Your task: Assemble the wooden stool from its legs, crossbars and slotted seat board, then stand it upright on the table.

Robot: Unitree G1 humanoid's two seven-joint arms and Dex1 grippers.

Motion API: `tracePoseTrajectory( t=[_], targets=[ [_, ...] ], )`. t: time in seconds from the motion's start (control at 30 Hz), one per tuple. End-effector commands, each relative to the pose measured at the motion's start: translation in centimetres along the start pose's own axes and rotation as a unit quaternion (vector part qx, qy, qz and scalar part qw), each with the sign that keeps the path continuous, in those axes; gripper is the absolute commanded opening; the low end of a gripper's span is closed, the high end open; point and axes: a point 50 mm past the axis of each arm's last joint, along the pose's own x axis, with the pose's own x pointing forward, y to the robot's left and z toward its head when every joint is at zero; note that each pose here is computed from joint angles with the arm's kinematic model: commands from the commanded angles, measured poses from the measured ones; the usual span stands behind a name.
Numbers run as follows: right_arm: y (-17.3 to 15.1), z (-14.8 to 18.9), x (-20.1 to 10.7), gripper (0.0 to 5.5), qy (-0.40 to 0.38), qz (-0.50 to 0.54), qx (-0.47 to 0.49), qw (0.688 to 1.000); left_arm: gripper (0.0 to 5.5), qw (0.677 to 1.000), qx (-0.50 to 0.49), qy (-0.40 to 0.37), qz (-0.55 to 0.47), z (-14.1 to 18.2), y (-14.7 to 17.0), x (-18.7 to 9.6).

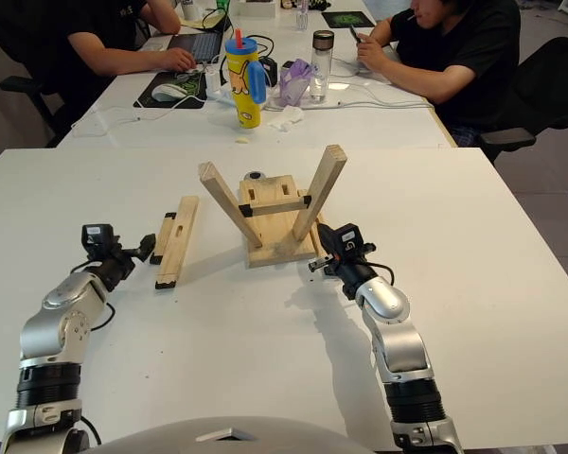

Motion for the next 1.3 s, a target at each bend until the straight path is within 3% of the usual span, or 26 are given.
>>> tracePoseTrajectory(
  t=[0.03, 0.9, 1.03, 1.3],
  targets=[
    [0.0, 0.2, 0.1, 0.00, 0.004, 0.000, -0.005, 1.000, 4.20, 0.999, 0.008, 0.036, -0.008, -0.7, 0.2, -0.2],
    [1.8, -0.6, 0.6, 0.00, 0.032, 0.017, -0.001, 0.999, 4.20, 0.986, 0.037, 0.142, -0.075, -2.6, -0.6, 1.9],
    [2.1, -0.1, 0.8, 0.00, 0.023, 0.018, -0.005, 1.000, 3.65, 0.985, 0.065, 0.142, -0.074, -2.9, -0.7, 2.1],
    [2.5, 1.6, 0.9, 0.00, -0.011, 0.003, -0.002, 1.000, 2.48, 0.982, 0.013, 0.179, -0.050, -5.6, 0.4, 1.2]
  ],
)
